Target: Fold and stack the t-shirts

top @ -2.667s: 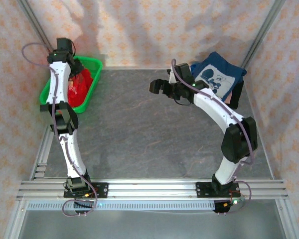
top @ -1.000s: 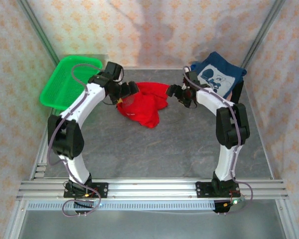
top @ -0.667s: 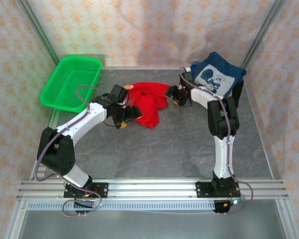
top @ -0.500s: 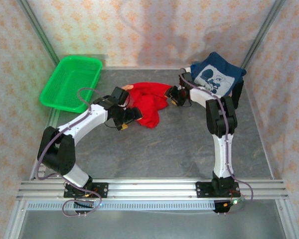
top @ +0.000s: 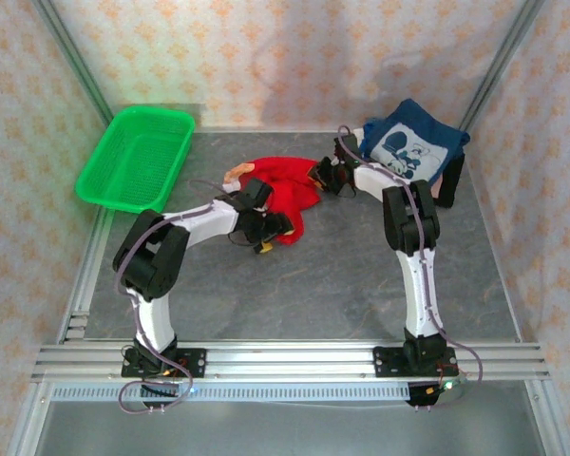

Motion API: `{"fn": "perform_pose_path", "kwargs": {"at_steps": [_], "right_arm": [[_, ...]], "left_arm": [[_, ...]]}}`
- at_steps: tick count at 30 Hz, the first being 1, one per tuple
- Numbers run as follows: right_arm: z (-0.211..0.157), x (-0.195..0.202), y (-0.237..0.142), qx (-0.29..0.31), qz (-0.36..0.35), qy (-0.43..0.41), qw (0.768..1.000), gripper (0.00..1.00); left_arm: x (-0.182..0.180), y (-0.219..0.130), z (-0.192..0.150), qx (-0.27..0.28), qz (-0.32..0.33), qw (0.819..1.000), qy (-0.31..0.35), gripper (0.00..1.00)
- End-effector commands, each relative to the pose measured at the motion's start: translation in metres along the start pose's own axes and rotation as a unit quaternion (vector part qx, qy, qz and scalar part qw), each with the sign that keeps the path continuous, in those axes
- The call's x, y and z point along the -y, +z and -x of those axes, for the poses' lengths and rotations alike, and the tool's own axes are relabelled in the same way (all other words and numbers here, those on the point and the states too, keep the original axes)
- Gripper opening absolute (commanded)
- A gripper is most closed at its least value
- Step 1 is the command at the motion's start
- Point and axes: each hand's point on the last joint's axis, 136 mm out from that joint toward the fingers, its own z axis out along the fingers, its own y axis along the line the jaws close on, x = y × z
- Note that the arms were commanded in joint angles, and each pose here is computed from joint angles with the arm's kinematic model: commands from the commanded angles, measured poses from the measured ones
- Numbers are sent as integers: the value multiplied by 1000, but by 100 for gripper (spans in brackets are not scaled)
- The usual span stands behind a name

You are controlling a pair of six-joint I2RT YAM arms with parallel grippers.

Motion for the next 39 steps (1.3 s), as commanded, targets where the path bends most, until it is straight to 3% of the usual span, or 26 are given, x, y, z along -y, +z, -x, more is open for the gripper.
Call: {"fn": "perform_pose_path", "kwargs": {"at_steps": [1,3,5,8,15,23,31,39], "right_arm": [[-1,-4,2,-6,1,5,1000,12],[2,-11,-5,2,6,0,1000,2],[10,-22,-19,17,17,-7,1000,0],[25,-41,-50,51,39,-18,998,0],[48,-84,-136,121,83,-44,988,0],[57,-120,-232,190,129,-64,971,0],[62,-154,-323,241,182,-79,950,0],[62,-211,-397,268,255,-117,922,0]], "left_arm": [[19,4,7,8,-18,1000,12,62],[9,1,8,12,13,999,27,39],[0,-9,14,27,38,998,38,18],[0,-44,29,70,50,995,53,0],[16,-144,62,168,69,978,105,0],[26,-248,83,241,47,960,138,0],[34,-364,119,346,26,923,165,0],[87,-440,135,417,-36,883,213,0]]}}
